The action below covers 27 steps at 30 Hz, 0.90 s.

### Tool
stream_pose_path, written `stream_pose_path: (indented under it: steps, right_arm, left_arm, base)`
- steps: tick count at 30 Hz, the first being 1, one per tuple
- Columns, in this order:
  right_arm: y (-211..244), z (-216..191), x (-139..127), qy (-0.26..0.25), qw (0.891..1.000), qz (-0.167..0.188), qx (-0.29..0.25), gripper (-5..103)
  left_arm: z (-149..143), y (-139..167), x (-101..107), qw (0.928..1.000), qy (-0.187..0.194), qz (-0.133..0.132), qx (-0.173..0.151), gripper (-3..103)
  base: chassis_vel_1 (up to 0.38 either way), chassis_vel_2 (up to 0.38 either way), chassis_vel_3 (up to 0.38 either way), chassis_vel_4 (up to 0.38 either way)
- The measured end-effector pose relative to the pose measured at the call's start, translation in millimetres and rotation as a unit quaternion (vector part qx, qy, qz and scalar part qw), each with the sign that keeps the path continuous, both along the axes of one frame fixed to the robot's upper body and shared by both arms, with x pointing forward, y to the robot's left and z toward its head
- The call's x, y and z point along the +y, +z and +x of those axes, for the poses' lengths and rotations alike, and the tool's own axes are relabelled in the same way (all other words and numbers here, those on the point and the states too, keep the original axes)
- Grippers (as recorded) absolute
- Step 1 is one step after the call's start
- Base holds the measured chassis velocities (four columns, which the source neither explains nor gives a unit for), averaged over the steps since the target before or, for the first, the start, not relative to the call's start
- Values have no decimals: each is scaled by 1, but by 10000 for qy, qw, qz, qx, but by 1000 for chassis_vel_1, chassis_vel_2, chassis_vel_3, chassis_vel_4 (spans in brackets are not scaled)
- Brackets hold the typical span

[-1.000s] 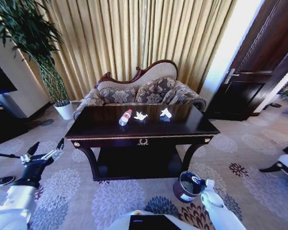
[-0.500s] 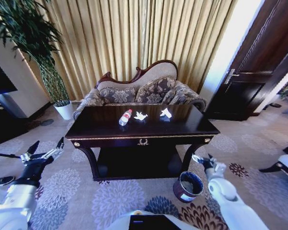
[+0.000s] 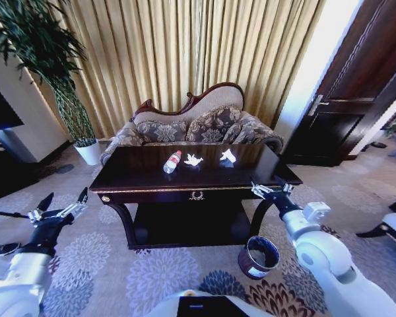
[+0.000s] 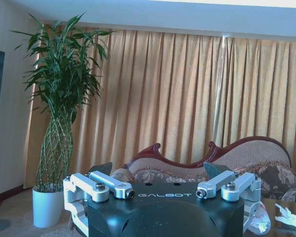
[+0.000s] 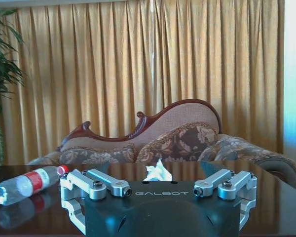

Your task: Move to the front of the table and place the trash on the table into the trash bin.

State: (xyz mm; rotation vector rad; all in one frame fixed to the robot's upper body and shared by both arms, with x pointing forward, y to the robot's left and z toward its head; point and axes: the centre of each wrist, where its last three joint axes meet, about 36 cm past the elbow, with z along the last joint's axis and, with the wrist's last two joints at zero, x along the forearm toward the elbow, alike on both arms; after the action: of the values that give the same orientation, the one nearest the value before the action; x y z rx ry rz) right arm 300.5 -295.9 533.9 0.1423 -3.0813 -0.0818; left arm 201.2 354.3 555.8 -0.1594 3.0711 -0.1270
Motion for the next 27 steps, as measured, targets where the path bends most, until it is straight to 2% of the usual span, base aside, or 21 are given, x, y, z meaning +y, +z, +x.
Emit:
stream_pose_path:
  steps: [7,18,27]
  right_arm:
    - [-3,1,0,221,9997,102,-16,100]
    - [-5,2,0,250,9996,118,-9,100]
    - [-8,1,0,199,9998,51,12,100]
  left_arm:
    - [1,2,1,10000,-28,48,-8,100]
    - [1,3,2,10000,-14,32,72,100]
    - [1,3,2,10000,-13,12,71,100]
  base:
    - [0,0,0,0]
    - [-33,31,20,-28]
    - [-176,188,191,-177]
